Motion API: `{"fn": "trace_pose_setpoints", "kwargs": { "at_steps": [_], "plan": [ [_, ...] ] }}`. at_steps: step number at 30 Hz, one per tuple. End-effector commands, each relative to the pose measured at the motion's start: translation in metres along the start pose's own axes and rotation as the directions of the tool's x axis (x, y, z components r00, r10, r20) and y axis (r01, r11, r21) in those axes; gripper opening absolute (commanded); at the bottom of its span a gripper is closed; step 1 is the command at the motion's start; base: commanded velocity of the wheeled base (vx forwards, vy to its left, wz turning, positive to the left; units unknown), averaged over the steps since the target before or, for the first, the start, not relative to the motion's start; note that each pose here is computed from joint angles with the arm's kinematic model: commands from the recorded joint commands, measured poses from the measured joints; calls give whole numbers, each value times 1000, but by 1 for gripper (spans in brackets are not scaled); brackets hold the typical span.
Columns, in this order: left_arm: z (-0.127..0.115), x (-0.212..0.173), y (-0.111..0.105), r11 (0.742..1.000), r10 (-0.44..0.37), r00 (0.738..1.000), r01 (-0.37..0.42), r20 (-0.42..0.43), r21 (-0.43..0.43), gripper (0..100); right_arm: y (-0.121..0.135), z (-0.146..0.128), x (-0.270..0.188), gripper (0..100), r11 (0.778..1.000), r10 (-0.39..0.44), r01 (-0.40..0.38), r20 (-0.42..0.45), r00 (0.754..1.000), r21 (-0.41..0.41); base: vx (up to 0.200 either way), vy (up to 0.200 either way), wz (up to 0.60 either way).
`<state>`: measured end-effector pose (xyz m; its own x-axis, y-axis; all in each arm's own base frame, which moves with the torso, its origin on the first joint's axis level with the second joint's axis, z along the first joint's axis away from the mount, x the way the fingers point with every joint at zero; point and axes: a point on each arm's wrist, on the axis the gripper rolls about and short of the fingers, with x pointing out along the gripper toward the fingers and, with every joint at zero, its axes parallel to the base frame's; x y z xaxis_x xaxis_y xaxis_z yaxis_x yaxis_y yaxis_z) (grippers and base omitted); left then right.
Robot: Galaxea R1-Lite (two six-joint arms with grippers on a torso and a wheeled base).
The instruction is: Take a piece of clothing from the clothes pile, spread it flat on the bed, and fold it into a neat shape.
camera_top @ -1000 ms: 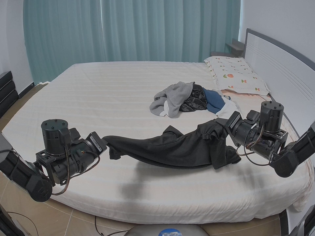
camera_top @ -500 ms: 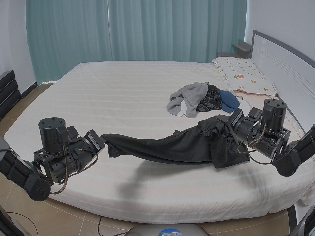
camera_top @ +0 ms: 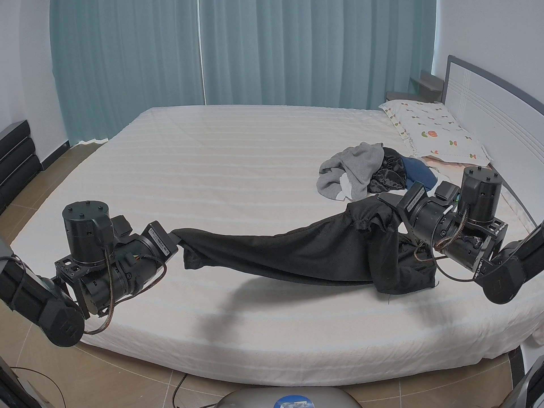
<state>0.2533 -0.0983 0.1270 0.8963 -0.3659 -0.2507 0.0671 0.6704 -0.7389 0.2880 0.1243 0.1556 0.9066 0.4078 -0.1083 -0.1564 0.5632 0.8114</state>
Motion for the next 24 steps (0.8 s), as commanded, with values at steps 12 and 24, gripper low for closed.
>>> {"fn": "trace_pose_setpoints", "kwargs": {
  "at_steps": [12,24],
  "plan": [
    [4,-3,-2,1000,-8,1000,8,17,-2,0,-2,3,0,0,1000,-6,6,8,1000,1,0,200,0],
    [4,-2,-1,1000,-6,1000,6,15,0,0,-4,1,1,0,1000,-11,11,2,1000,-1,0,133,0]
  ]
}}
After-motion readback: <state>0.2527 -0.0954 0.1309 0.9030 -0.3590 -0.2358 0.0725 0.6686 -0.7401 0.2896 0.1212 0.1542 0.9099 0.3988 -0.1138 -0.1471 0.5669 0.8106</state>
